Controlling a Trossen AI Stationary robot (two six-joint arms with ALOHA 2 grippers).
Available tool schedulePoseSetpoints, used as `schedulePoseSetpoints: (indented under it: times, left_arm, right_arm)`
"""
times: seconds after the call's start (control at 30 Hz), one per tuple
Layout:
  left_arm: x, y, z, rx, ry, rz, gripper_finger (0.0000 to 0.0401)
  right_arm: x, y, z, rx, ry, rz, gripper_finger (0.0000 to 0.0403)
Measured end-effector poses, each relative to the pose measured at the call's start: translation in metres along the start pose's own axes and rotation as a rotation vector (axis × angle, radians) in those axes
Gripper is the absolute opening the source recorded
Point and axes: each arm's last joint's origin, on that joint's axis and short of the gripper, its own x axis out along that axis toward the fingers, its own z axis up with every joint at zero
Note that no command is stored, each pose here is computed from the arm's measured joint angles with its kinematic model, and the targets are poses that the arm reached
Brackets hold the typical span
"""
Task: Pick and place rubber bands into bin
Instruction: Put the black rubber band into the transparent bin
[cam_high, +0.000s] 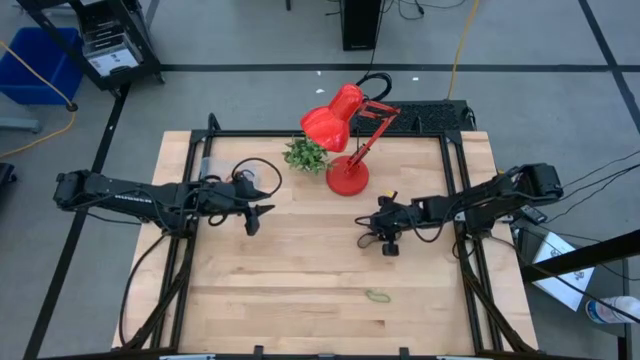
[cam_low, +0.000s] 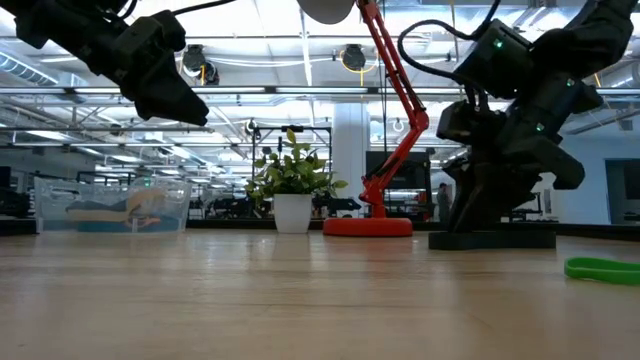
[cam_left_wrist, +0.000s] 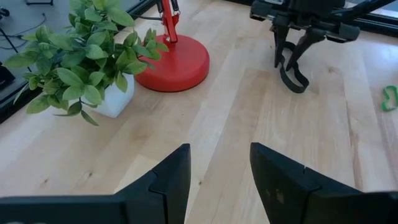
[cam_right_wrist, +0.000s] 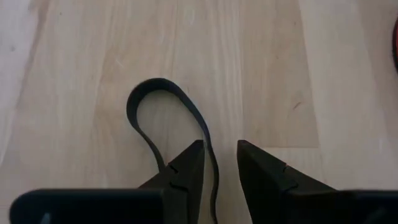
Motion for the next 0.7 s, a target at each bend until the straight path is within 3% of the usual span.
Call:
schedulePoseSetpoints:
  times: [0.27,0.53,0.7]
  left_arm:
    - [0.0000,0.0000,0.0000,0.000,0.000,0.000,0.0172]
    - [0.0000,0.0000,-0.0001,0.000,0.000,0.000,0.0172]
    - [0.0001,0.0000,-0.0001,0.000,0.000,0.000,0.0172]
  right_arm:
    - [0.0016,0.0002,-0.0081,0.032,-0.007,0.002,0.0070]
    - [0.0016,0.0002,-0.0088,0.022,-0.001,0.002,0.0005]
    - [0.0016,0.0000,-0.0071,0.024,-0.019,-0.004,0.0004]
